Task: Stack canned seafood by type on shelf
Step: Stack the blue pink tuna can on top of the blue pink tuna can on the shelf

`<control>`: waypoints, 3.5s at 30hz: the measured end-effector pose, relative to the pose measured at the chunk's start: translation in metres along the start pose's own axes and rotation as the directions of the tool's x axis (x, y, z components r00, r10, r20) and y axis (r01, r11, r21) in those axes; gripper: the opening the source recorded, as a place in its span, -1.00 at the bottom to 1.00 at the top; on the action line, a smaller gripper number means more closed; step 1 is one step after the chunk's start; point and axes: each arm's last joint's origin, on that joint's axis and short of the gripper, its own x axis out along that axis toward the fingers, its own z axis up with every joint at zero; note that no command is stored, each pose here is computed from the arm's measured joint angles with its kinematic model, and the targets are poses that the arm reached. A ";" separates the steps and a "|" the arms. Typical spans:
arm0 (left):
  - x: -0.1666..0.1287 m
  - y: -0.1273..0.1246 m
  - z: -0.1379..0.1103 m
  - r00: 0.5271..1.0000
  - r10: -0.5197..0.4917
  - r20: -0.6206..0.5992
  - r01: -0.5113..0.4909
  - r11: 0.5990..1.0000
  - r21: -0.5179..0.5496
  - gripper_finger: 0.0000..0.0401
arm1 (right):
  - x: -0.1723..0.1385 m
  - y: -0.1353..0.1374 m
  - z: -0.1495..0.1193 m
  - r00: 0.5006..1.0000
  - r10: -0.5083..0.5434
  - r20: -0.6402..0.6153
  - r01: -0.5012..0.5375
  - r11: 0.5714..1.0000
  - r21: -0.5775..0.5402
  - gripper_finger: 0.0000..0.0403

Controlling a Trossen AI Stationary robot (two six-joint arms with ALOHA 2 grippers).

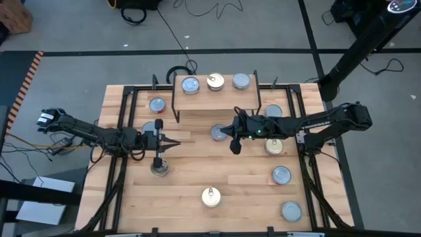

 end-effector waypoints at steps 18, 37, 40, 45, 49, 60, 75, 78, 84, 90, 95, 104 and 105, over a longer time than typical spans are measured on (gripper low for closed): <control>0.000 0.000 0.001 1.000 0.002 0.007 -0.002 1.000 -0.002 -0.91 | 0.063 0.067 0.007 0.996 0.080 -0.040 -0.080 0.997 0.017 -0.98; 0.000 0.000 0.001 1.000 0.002 0.008 -0.002 1.000 -0.002 -0.91 | 0.182 0.139 0.023 0.990 0.144 -0.005 -0.139 0.961 0.238 -0.96; 0.000 0.000 0.000 1.000 0.001 0.002 -0.001 1.000 -0.001 -0.91 | 0.198 0.147 0.016 0.989 0.147 -0.005 -0.141 0.962 0.236 -0.96; 0.000 0.000 0.001 1.000 0.002 0.007 -0.002 1.000 -0.002 -0.91 | 0.220 0.154 -0.003 0.988 0.151 -0.025 -0.141 0.963 0.229 -0.96; 0.000 0.000 0.001 1.000 0.002 0.008 -0.002 1.000 -0.002 -0.91 | 0.231 0.156 -0.012 0.989 0.151 -0.004 -0.146 0.966 0.212 -0.96; 0.000 0.000 0.001 1.000 0.003 0.008 -0.003 1.000 -0.002 -0.91 | 0.236 0.163 -0.025 0.993 0.115 -0.015 -0.111 0.976 0.186 -0.96; 0.000 0.000 0.001 1.000 0.003 0.008 -0.003 1.000 -0.002 -0.91 | 0.234 0.164 -0.030 0.996 0.076 -0.037 -0.072 0.992 0.101 -0.97; 0.000 0.000 0.001 1.000 0.002 0.008 -0.002 1.000 -0.002 -0.91 | 0.235 0.164 -0.026 0.996 0.083 -0.007 -0.082 0.990 0.112 -0.97; 0.000 0.000 0.001 1.000 0.002 0.008 -0.002 1.000 -0.002 -0.91 | 0.236 0.162 -0.026 0.999 0.052 0.002 -0.052 0.991 0.122 -0.97; 0.000 0.000 0.001 1.000 0.003 0.008 -0.002 1.000 -0.002 -0.91 | 0.236 0.161 -0.025 0.999 0.047 0.006 -0.047 0.983 0.176 -0.97; 0.000 0.000 0.001 1.000 0.002 0.008 -0.002 1.000 -0.002 -0.91 | 0.236 0.160 -0.024 0.999 0.030 0.015 -0.032 0.984 0.176 -0.97; 0.000 0.000 0.001 1.000 0.002 0.008 -0.002 1.000 -0.002 -0.91 | 0.235 0.163 -0.025 0.998 0.061 0.005 -0.060 0.976 0.207 -0.98; 0.000 0.000 0.001 1.000 0.002 0.008 -0.002 1.000 -0.002 -0.91 | 0.235 0.164 -0.026 0.998 0.063 0.005 -0.063 0.975 0.214 -0.98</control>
